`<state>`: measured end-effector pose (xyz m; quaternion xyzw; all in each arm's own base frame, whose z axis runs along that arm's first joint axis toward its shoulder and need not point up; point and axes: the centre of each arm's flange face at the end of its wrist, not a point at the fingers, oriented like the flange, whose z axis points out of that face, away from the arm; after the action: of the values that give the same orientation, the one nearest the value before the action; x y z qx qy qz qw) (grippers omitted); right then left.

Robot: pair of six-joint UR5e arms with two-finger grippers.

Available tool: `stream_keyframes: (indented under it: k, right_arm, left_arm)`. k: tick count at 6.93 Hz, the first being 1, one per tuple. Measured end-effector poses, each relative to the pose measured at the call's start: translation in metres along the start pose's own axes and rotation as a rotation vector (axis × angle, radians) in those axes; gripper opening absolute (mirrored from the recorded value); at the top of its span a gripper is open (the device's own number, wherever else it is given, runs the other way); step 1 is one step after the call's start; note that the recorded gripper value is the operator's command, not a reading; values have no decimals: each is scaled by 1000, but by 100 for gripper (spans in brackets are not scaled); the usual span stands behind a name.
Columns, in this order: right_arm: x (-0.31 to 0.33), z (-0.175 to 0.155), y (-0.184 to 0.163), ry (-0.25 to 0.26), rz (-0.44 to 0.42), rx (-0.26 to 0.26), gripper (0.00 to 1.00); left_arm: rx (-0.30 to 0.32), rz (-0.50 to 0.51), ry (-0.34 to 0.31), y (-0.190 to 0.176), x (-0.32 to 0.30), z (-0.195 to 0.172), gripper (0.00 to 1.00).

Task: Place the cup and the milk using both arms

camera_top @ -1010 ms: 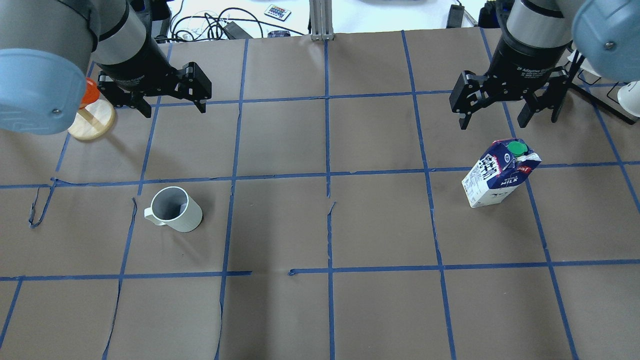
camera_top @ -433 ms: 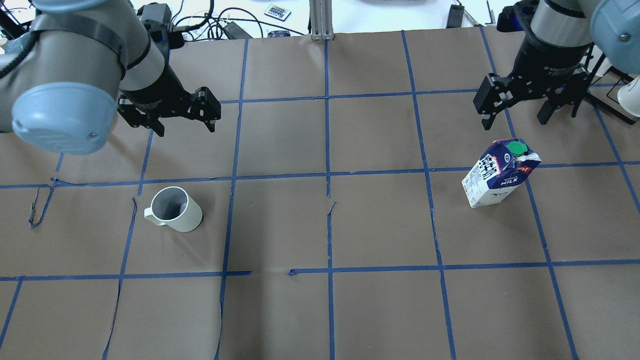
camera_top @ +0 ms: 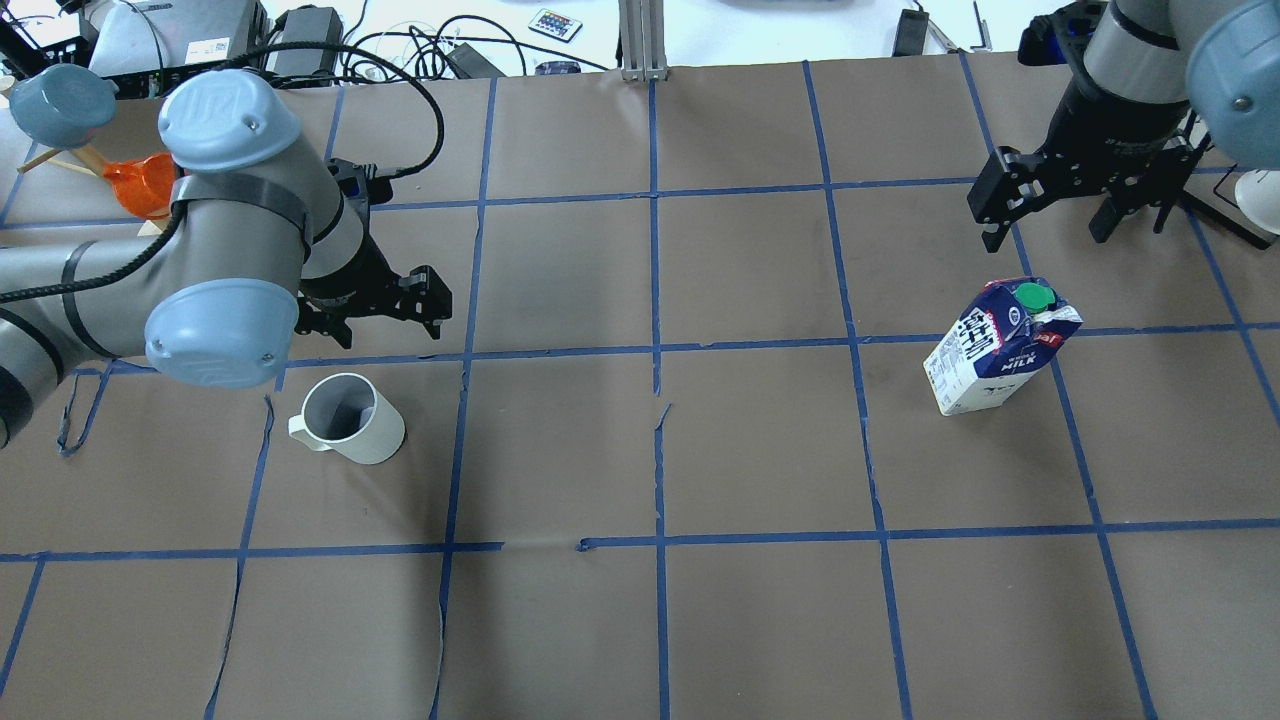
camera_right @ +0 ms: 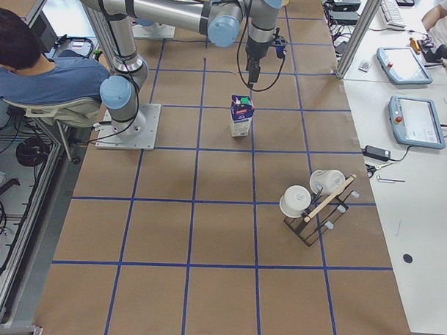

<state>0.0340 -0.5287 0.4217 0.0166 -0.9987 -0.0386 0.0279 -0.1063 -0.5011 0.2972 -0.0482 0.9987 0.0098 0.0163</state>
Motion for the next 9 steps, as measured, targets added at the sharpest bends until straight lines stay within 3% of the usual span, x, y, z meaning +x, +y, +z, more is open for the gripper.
stream_keyframes:
  k: [2, 3, 5, 9]
  right_arm:
    - [9, 29, 1, 5, -66, 10, 100]
    - [17, 40, 3, 2, -74, 3, 100]
    - [23, 54, 4, -3, -71, 4, 100]
    - [22, 71, 3, -10, -78, -6, 96]
  left_arm:
    - [-64, 3, -55, 6, -9, 38, 98]
    - [-82, 1, -69, 7, -11, 48, 75]
    - [-91, -20, -76, 10, -11, 63, 0]
    - [-65, -30, -77, 4, -10, 63, 0]
